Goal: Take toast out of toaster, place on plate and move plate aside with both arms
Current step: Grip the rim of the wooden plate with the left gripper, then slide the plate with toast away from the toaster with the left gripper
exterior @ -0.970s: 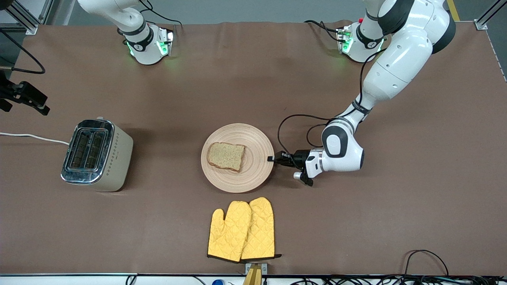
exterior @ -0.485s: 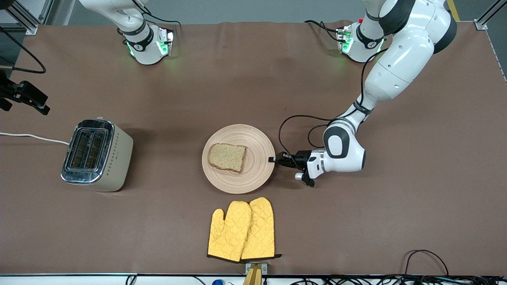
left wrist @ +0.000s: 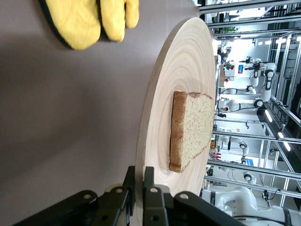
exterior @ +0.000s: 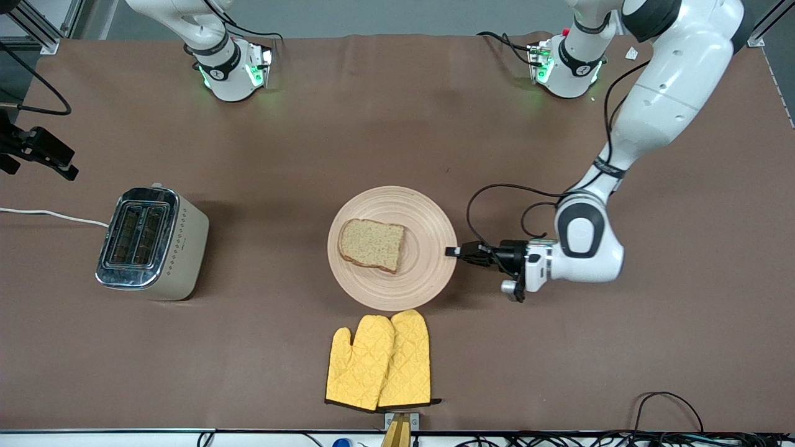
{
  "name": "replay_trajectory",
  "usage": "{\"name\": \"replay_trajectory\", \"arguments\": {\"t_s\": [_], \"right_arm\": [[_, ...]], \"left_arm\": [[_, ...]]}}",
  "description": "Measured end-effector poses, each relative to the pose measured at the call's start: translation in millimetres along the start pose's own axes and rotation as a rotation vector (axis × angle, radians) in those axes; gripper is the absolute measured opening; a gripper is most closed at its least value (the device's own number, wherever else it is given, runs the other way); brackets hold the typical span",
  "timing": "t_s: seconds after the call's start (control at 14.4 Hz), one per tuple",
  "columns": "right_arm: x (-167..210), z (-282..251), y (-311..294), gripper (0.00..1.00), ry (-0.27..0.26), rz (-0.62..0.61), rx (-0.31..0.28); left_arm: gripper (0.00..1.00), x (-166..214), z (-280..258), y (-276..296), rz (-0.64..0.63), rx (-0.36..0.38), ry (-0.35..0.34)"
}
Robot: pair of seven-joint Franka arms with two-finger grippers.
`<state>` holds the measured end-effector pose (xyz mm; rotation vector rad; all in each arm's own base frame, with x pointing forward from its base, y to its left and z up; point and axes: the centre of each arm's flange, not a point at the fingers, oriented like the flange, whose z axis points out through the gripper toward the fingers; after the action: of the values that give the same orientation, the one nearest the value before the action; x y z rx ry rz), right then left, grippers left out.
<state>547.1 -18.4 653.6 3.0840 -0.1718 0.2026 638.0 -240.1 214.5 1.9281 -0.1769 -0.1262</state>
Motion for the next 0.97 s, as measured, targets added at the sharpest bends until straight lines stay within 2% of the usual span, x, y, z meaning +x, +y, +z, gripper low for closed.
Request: {"name": "replay_trajectory", "arguments": {"t_s": [0.35,0.62,0.97], "right_arm": [[0,1,0,1.00,-0.004,0.000,0.000],[2,8,0,1.00,-0.016,0.002,0.001],[5,18,-1,1.00,-0.030,0.004,0.012]], "left_arm": [[0.09,1,-128,-19,0.029,0.081,0.027],[0.09,-19,-234,-60,0.012,0.108,0.079],[0.09,-54,-328,-108,0.043,0.156,0.163]]}}
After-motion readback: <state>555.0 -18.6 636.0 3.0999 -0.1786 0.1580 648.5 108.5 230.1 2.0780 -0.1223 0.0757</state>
